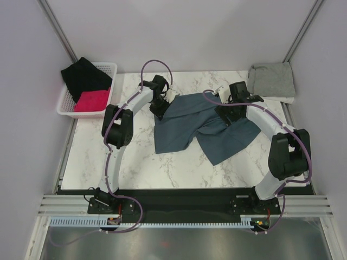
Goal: Fold and stack the t-shirts
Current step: Flatten the tshirt out
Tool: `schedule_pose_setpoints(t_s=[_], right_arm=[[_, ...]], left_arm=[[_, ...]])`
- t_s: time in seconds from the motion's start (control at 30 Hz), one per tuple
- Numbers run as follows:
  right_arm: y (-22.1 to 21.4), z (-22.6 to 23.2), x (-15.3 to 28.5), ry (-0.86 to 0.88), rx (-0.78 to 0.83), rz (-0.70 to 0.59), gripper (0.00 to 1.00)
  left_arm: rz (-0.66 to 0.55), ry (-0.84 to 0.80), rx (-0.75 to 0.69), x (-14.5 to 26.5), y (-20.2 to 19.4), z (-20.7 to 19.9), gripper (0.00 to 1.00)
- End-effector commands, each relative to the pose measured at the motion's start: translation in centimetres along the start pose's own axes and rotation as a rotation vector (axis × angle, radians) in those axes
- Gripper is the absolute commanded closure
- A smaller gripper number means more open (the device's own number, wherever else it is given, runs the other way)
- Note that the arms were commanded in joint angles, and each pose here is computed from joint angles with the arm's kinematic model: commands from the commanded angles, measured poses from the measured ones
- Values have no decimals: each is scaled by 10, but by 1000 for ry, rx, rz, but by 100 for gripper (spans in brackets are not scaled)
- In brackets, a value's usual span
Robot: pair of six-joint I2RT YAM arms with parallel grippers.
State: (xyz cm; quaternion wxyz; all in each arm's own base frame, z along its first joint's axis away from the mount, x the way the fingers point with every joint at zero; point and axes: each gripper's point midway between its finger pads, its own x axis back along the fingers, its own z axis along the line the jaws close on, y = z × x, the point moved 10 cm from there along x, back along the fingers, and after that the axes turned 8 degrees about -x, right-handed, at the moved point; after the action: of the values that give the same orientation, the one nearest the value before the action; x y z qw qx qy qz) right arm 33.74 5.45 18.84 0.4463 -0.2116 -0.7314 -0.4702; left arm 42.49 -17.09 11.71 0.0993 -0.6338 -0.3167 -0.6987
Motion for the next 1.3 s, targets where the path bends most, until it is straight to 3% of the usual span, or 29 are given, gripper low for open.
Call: schedule_pose_setpoints(t_s=[0.0, 0.23, 0.43, 0.57, 0.6, 0.7, 1.0, 1.27], right_arm=[[19, -14, 4, -74, -27, -76, 21], [38, -70, -12, -228, -153, -105, 22], [49, -94, -31, -254, -177, -98, 21], [54, -97, -41, -242, -169, -93, 24], [56, -95, -42, -206, -167, -107, 30], [65, -86, -37, -106, -174, -152, 35], [56, -69, -76, -27, -149, -63, 39], [79, -80, -97, -57, -153, -80, 41]], left_arm=[[-12, -14, 10, 6, 2, -2, 90], [-6, 39, -8, 23, -1, 1, 97], [-29, 90, -35, 42, 2, 5, 98], [-40, 95, -26, 46, 4, 4, 98], [-39, 96, -23, 46, 4, 5, 98], [-45, 98, -13, 48, 5, 4, 98], [-52, 97, 4, 50, 4, 5, 98], [-45, 81, 29, 51, 2, 1, 98]])
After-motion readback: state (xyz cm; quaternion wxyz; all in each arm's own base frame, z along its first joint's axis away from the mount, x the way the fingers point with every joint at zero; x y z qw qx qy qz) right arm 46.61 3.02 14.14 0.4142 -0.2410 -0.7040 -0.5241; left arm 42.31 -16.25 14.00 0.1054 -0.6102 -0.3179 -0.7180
